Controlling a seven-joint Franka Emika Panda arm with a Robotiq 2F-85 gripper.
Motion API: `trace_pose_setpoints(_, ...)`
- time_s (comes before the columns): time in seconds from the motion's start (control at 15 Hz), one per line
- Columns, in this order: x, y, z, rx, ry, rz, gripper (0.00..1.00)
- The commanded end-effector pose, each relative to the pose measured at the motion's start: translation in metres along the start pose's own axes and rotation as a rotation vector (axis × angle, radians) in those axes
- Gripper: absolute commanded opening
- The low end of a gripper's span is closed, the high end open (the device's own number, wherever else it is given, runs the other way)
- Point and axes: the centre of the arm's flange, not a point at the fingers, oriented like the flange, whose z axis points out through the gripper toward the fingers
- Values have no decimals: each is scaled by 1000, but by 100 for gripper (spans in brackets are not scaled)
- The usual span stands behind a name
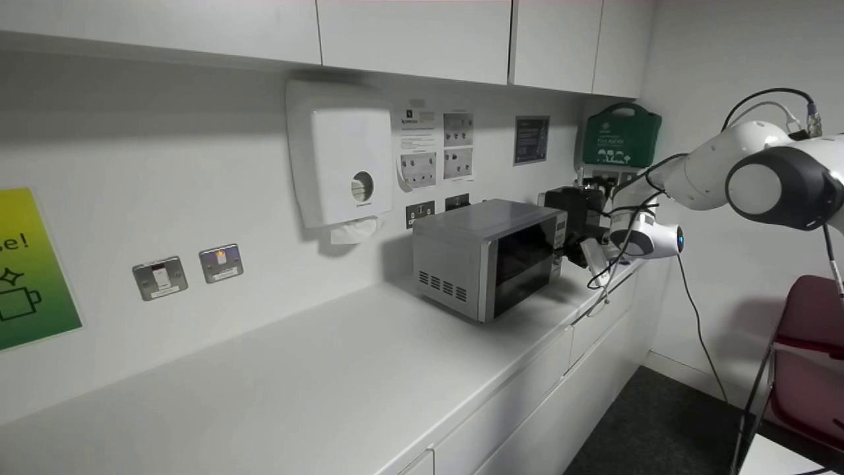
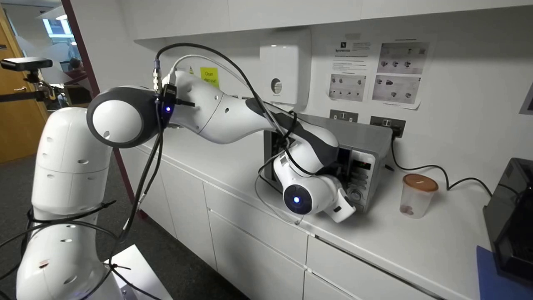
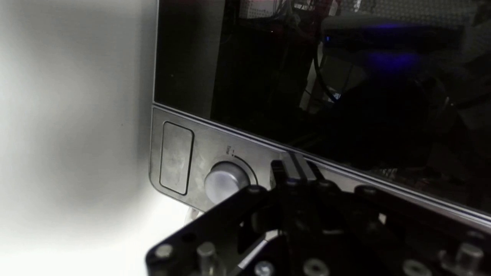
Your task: Press a button on the microwave
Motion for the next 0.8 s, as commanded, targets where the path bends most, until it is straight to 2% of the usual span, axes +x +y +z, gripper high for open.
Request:
trace_pose_setpoints(0.0,-14,-25,-27,30,-45,-20,0)
trace_pose_setpoints(0.33,-24,-51,-63,33,-167,-44,0)
trace_pose_setpoints(0.53,-29,-59,-79,-87,-280,-26,0)
trace_pose_setpoints(0.73,-35,-61,-88,-244,-342,-1,0)
